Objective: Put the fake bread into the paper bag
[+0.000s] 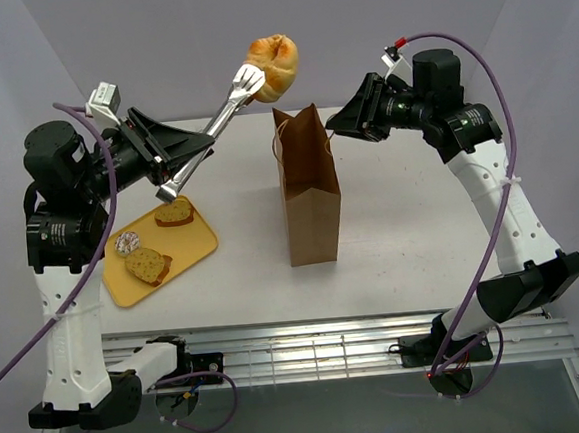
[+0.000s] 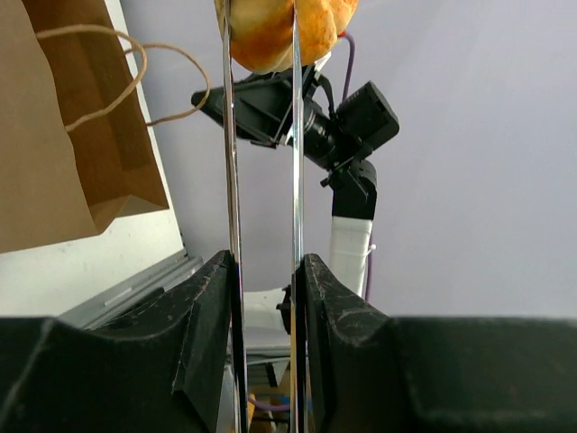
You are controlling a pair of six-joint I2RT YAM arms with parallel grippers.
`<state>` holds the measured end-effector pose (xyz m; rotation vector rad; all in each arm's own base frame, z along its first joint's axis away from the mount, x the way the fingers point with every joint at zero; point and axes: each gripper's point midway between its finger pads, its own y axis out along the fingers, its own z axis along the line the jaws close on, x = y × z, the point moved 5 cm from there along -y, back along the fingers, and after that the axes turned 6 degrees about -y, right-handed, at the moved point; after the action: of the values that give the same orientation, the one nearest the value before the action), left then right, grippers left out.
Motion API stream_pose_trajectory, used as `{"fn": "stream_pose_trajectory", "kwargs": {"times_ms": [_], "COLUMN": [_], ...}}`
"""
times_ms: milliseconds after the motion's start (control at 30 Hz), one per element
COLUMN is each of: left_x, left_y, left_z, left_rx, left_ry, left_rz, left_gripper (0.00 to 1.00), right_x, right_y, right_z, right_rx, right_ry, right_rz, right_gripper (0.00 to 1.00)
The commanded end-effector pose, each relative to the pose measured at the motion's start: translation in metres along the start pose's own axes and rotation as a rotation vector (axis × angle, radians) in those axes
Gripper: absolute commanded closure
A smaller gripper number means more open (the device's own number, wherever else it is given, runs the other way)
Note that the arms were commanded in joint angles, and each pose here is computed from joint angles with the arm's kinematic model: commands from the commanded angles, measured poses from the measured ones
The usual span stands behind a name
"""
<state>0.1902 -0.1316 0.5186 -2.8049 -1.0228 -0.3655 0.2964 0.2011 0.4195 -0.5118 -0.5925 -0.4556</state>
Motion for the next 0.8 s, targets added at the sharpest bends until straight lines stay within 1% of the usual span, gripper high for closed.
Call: {"fn": "stream_pose_trajectory", "kwargs": {"times_ms": [0,67,100,133,167,367,433,500,700,767], "left_x": [-0.013,-0.017,-0.026,-0.029,-0.029,-0.046,-0.049,-0.052,-0.058,-0.058], "left_y": [0.005,0.014,0.022,0.027,0.032,0.039,0.034,0.035,0.032,0.032], "left_z": [-0.003,-0.001,0.000,0.001,0.004,0.022,0.027,0.038,0.055,0.058], "left_rx": [-0.051,-0.044,-0.045,-0.040,-0.028,0.017,0.027,0.052,0.090,0.097], "left_ry": [0.022,0.023,0.022,0.029,0.030,0.009,0.003,-0.021,-0.048,-0.048], "left_rz": [0.098,0.120,0.164,0.173,0.158,0.179,0.169,0.182,0.186,0.174], "left_gripper": [1.00,0.99,0.99,0.99,0.98,0.97,0.96,0.96,0.93,0.90], "right_x": [0.013,0.016,0.017,0.019,0.019,0.022,0.022,0.022,0.021,0.021], "right_y": [0.006,0.009,0.010,0.012,0.013,0.016,0.014,0.013,0.005,0.004], "right_z": [0.005,0.004,0.004,0.003,0.002,-0.001,-0.001,-0.003,-0.003,-0.004], "right_rx": [0.018,0.020,0.018,0.015,0.011,-0.007,-0.015,-0.032,-0.044,-0.055], "right_ry": [-0.024,-0.021,-0.018,-0.018,-0.017,-0.020,-0.025,-0.028,-0.043,-0.046], "right_rz": [-0.052,-0.054,-0.053,-0.055,-0.057,-0.067,-0.071,-0.079,-0.089,-0.092], "right_gripper": [0.57,0.57,0.57,0.57,0.56,0.57,0.61,0.67,0.73,0.74]}}
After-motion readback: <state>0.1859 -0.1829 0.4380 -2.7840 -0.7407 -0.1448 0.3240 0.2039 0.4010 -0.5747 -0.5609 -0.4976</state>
